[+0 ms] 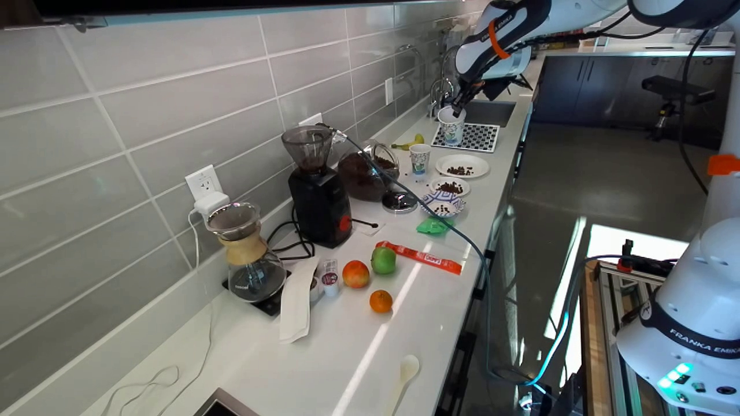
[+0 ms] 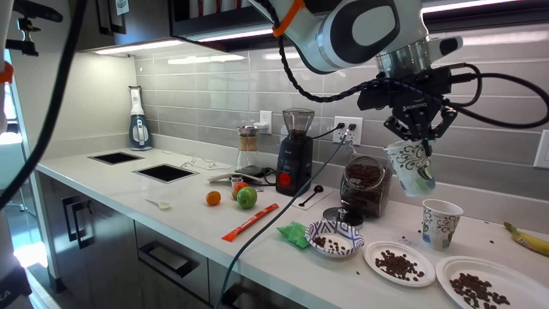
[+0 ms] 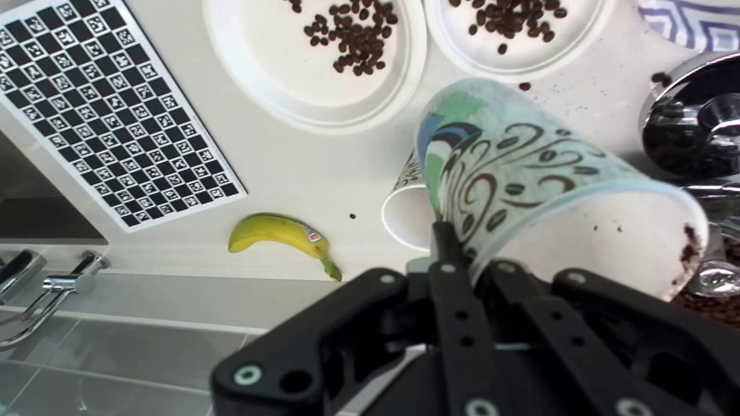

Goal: Pour the contents from the left cup into the right cup

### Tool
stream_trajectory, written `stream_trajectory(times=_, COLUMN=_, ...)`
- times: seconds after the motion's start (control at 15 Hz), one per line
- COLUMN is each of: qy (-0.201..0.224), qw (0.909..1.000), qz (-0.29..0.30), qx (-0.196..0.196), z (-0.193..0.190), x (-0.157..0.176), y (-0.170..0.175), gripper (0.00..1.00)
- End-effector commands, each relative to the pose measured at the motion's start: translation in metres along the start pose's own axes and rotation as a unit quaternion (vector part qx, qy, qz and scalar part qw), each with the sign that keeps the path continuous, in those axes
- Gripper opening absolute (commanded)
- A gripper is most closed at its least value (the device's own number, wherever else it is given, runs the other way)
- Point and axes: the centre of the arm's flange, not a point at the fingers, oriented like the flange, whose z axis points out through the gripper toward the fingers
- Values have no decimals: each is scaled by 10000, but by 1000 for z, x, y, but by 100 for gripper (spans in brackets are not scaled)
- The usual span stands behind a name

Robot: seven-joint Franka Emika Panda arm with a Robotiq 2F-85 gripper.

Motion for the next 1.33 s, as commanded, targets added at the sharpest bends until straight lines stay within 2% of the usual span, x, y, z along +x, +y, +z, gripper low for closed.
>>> stream_trajectory(times=0.0, qy=-191, qw=9994, qz=-48, qx=301, z=1, x=-22, y=-12, gripper=1)
stream_trajectory(times=0.2, qy=-360, qw=9984, qz=-81, qx=439, z=7, x=-34, y=-16, gripper=1)
stream_trajectory(times=0.53, qy=-571, qw=9936, qz=-201, qx=957, z=14, x=-45, y=-39, gripper=1)
stream_trajectory(times=0.87, qy=-492, qw=9860, qz=-584, qx=1480, z=8, x=-40, y=-86, gripper=1)
stream_trajectory(times=1.27, qy=-298, qw=9783, qz=-1281, qx=1599, z=-4, x=-18, y=-141, gripper=1)
